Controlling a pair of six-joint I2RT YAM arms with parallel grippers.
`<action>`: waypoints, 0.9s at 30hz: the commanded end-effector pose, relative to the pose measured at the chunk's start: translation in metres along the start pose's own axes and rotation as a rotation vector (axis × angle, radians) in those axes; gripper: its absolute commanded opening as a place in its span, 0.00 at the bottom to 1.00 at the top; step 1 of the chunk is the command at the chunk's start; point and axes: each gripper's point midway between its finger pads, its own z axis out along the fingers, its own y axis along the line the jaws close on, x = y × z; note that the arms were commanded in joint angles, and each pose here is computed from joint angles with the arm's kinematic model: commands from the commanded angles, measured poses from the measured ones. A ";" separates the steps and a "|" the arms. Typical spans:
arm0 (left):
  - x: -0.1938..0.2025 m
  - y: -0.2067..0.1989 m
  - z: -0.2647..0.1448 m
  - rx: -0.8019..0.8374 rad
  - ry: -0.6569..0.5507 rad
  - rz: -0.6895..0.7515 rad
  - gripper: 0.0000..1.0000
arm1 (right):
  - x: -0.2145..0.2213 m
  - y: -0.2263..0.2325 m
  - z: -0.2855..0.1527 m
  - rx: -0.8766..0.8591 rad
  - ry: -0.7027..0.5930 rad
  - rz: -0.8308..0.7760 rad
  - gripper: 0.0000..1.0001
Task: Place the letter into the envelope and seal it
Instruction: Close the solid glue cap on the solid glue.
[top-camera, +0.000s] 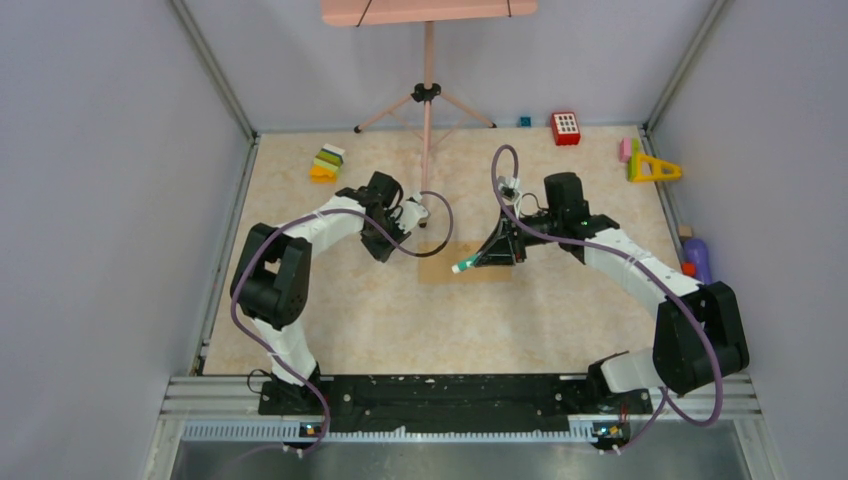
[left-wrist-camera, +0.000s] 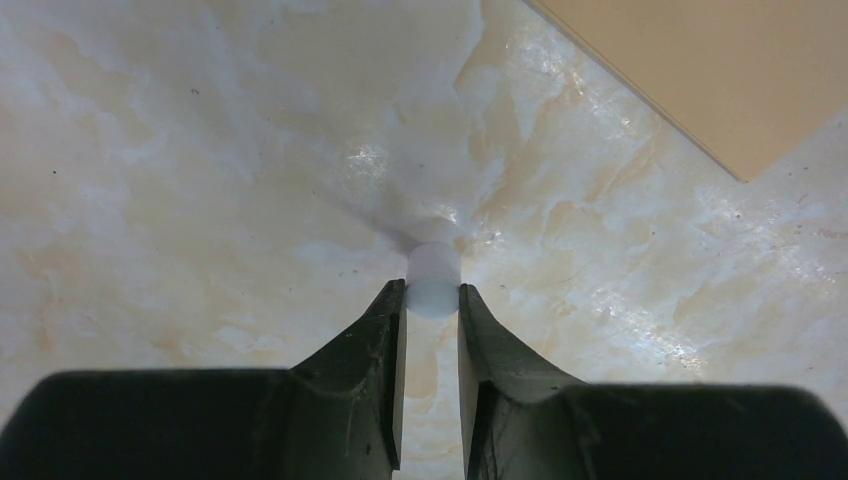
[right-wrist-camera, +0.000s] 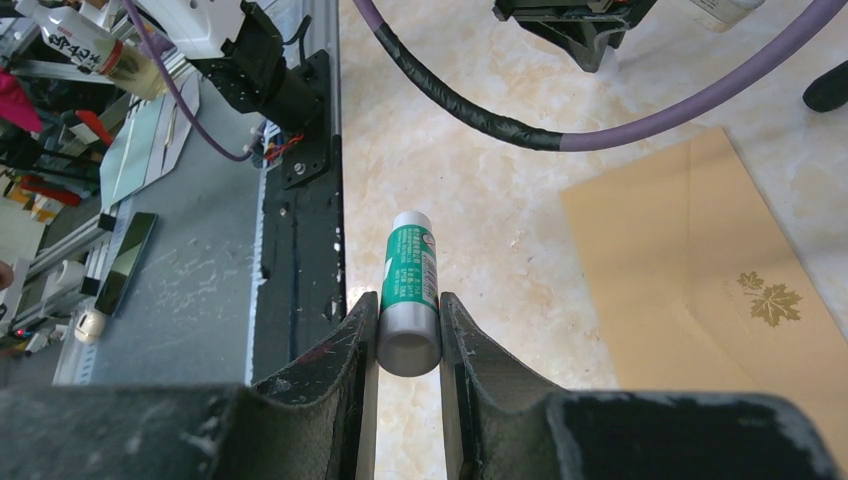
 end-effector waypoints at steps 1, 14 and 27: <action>-0.021 0.004 -0.022 -0.015 -0.086 -0.010 0.04 | -0.009 0.006 -0.004 -0.017 -0.025 -0.050 0.05; -0.098 -0.019 -0.104 0.191 -0.447 -0.043 0.00 | -0.035 0.004 -0.016 0.000 -0.096 -0.042 0.05; -0.197 -0.053 -0.241 0.615 -0.954 -0.117 0.00 | -0.135 0.031 -0.066 0.037 -0.454 -0.167 0.02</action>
